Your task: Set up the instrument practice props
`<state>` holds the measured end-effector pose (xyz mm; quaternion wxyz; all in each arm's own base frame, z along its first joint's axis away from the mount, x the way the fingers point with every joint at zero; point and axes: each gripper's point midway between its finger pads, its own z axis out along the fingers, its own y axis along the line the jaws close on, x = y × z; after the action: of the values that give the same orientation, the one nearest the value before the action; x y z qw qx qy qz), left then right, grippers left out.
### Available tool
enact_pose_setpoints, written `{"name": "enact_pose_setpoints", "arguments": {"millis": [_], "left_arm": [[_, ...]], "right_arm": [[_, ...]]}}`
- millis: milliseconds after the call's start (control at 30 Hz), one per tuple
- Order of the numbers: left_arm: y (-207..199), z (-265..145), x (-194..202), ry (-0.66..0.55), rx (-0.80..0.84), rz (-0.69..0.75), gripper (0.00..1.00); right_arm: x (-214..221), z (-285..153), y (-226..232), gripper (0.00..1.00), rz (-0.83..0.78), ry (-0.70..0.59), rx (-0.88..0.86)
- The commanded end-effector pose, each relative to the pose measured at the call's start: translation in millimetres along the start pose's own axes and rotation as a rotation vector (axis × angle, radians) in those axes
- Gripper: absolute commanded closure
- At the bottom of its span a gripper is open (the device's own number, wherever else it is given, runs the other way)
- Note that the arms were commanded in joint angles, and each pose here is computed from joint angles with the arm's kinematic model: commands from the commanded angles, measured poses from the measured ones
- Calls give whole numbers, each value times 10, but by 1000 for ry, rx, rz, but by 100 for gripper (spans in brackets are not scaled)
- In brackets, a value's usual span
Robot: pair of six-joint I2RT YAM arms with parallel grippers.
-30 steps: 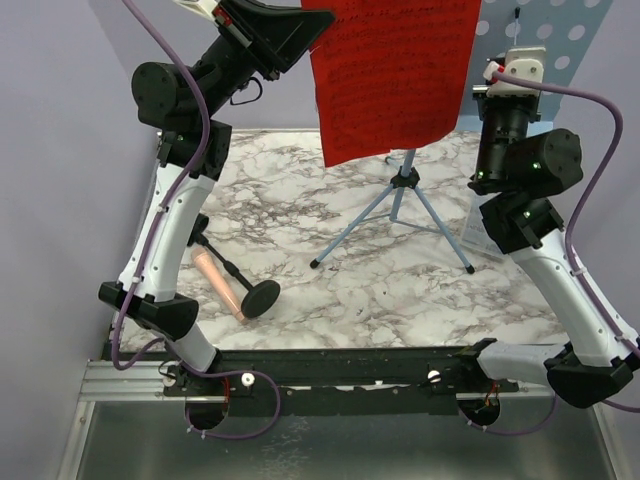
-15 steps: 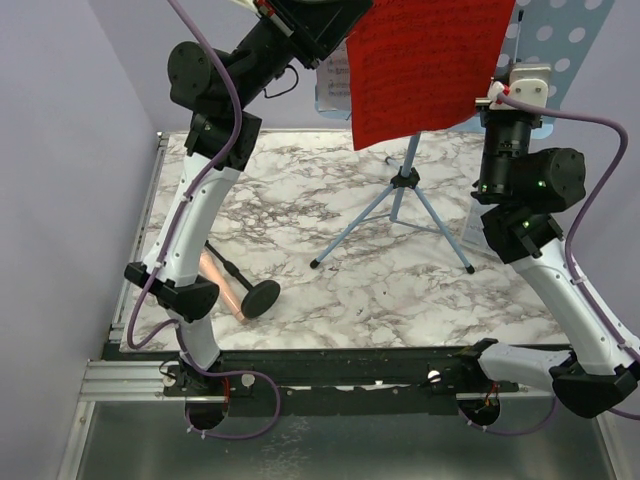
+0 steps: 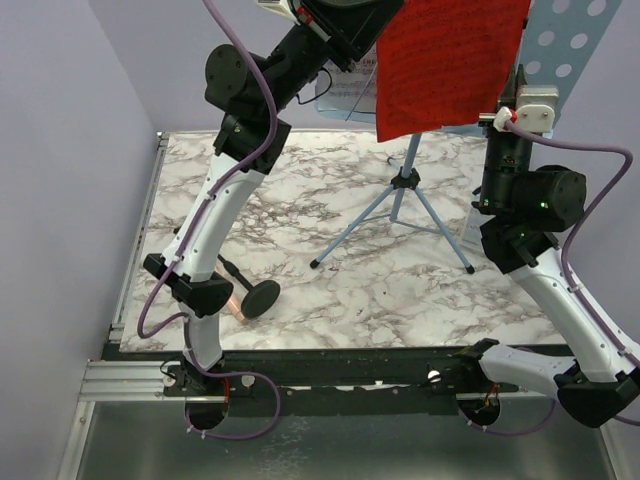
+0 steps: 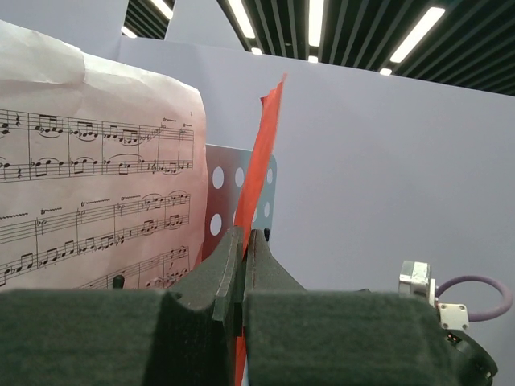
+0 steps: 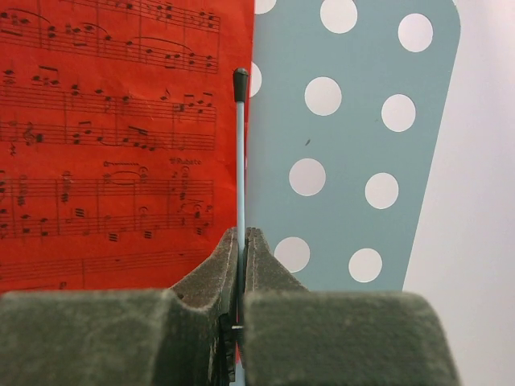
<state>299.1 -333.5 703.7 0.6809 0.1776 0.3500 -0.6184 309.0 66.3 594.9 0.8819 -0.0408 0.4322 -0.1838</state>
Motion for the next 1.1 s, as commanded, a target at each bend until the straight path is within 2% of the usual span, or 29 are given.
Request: {"name": "enact_pose_setpoints", "arguments": {"millis": [0,633,1067], "left_arm": [[-46,88,-31,-48,-11,57,100],[-247,331,485,-53,121,188,100],[-685,378,548,-75,259,426,100]], "right_arm": [[-176,-33,-148,99,39,-70,34],[-127,-73,-34,99,53,-67,-20],[-150,-97,-8,99,62,-69,-52]]}}
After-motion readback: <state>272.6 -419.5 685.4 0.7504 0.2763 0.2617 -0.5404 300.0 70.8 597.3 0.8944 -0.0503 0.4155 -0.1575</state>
